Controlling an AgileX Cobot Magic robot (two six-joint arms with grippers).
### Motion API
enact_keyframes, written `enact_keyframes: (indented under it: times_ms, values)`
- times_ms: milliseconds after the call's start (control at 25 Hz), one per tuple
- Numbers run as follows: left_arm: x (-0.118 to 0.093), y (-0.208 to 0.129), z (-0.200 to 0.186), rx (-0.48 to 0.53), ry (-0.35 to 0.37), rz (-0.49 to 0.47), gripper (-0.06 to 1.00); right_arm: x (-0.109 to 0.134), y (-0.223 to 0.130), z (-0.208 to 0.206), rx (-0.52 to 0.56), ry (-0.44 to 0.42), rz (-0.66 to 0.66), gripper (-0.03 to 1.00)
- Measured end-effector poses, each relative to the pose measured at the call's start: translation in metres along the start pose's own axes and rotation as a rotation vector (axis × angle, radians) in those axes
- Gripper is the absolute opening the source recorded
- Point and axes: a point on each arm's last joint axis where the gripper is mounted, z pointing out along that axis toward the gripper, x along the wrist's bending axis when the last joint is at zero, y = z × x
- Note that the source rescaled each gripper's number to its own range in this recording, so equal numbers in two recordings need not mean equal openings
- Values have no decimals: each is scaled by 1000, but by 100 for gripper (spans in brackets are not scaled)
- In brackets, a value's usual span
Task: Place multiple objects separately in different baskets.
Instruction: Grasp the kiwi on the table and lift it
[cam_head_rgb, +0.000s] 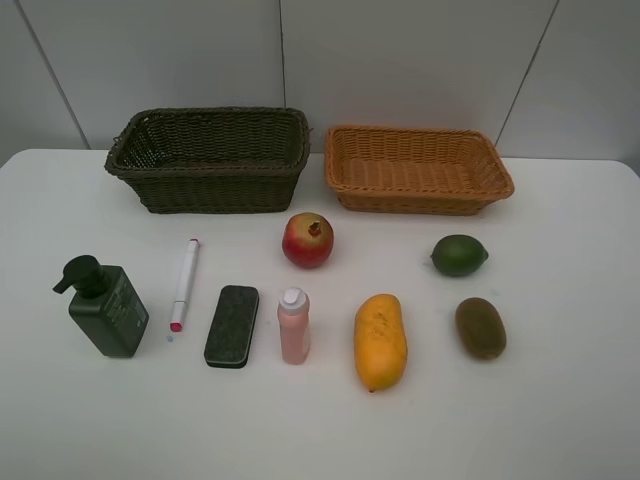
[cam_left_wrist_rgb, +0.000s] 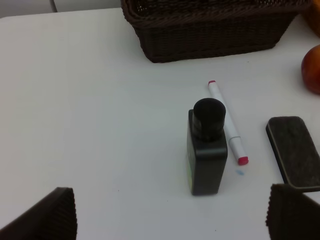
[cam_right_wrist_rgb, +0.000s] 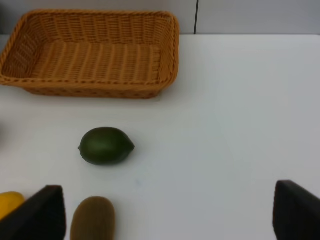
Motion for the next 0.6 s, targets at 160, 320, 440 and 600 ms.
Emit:
enact_keyframes:
  times_ms: [160,320,440,600]
  values:
    - [0,0,0,0,1,0,100,1,26,35,133,2,-1,99]
    - [0,0,0,0,1,0,100,2,36,82,283,11,3,99]
    - [0,0,0,0,1,0,100,4,34,116,391,18,9,99]
    - [0,0,0,0,3,1,100,4,27,148,499,18,8,99]
